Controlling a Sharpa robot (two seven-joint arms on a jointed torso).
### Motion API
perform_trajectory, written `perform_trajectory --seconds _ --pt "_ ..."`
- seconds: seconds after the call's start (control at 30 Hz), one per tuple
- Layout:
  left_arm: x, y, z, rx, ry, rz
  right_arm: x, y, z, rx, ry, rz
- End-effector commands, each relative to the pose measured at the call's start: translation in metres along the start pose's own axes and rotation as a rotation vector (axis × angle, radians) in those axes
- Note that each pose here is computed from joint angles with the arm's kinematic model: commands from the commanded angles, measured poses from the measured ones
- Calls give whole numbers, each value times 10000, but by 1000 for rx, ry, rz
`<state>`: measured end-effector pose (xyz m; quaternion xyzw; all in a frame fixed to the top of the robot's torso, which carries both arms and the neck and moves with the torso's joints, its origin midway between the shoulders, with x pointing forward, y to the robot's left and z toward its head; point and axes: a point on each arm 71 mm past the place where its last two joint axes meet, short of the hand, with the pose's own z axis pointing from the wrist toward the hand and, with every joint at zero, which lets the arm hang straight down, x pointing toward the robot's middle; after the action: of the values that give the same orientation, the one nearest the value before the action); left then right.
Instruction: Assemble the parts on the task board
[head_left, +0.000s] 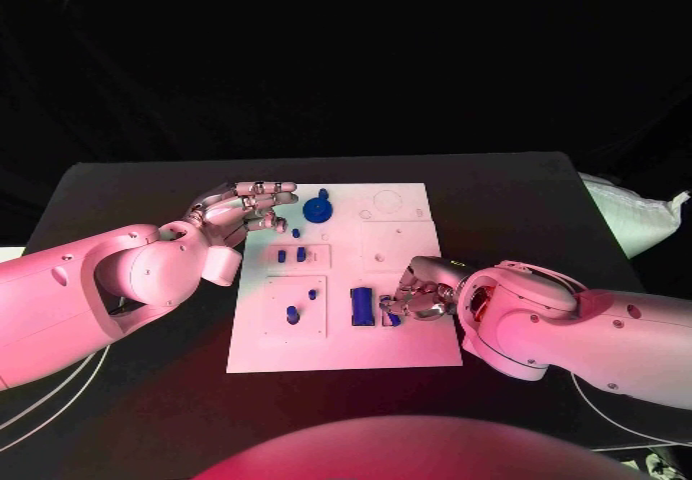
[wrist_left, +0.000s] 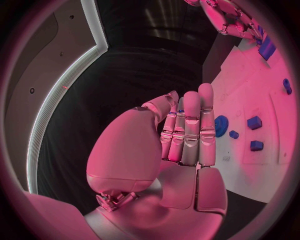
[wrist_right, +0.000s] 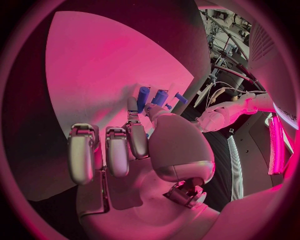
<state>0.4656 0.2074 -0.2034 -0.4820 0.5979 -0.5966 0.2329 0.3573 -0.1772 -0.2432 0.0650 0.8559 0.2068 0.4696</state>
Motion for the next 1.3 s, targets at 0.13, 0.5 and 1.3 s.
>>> perform_trajectory --seconds 0.13,0.5,1.3 --pt "24 -4 1 5 23 3 6 23 2 -13 -4 -6" --pt "25 -4 2 5 23 6 5 26 8 -14 -6 -5" --pt "18 -3 3 2 24 7 -74 -27 -104 -32 -27 31"
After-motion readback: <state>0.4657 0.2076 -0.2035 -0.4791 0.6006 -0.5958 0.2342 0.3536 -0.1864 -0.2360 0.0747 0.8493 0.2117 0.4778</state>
